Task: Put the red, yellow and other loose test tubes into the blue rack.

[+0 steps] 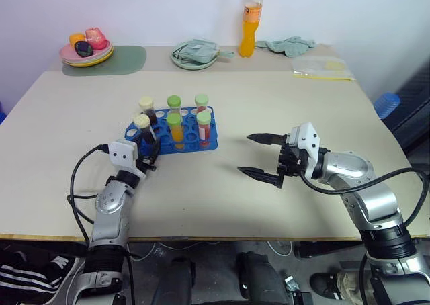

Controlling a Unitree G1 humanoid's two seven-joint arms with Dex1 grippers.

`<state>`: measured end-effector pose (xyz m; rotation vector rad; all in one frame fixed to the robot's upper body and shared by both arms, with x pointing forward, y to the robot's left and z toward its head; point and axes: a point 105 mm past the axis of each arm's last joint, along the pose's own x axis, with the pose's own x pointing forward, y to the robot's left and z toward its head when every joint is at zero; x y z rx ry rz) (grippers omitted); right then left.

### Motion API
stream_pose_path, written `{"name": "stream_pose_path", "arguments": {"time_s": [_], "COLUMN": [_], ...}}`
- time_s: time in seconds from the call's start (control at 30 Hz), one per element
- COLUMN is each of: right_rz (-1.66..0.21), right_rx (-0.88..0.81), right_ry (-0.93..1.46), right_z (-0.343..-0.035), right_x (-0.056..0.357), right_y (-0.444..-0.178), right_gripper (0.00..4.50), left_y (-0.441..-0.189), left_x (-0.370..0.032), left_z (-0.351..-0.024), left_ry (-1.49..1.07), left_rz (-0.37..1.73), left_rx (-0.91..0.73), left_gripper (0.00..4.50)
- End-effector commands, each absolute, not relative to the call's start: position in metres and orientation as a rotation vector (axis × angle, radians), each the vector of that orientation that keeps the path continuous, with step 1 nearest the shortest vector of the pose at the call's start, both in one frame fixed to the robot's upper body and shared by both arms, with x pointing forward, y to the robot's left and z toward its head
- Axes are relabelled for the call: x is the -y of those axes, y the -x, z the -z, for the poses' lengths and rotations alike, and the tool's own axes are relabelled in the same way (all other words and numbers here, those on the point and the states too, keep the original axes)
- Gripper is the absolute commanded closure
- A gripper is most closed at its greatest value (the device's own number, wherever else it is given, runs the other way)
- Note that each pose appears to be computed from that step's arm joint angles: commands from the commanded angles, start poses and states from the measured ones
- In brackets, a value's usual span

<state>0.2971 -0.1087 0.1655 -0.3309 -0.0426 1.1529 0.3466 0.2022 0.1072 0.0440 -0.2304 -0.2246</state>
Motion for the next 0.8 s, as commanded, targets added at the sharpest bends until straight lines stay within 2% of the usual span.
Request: {"name": "stream_pose_path", "arguments": {"time_s": [0.03,0.17,0.37,0.47,0.63,0.8], "right_rz": [-1.159,-1.154,-1.135,-1.151,-1.153,-1.156], "right_rx": [0.092,0.077,0.038,0.014,0.017,0.028], "right_ry": [0.353,0.363,0.353,0.358,0.373,0.361], "right_z": [-0.176,-0.175,-0.173,-0.172,-0.174,-0.174], "right_x": [0.108,0.114,0.133,0.138,0.137,0.127], "right_y": [-0.296,-0.296,-0.296,-0.296,-0.302,-0.301], "right_gripper": [0.0,0.0,0.0,0.0,0.0,0.0], "left_y": [-0.342,-0.316,-0.269,-0.254,-0.24,-0.247], "left_x": [-0.208,-0.214,-0.228,-0.234,-0.242,-0.238], "left_z": [-0.13,-0.145,-0.172,-0.183,-0.184,-0.19], "left_ry": [-0.008,0.118,0.079,0.032,-0.085,-0.131], "left_rz": [0.238,0.395,0.705,0.838,1.009,1.007], "left_rx": [0.309,0.321,0.241,0.195,0.081,0.084], "left_gripper": [0.07,0.07,0.07,0.07,0.07,0.07]}}
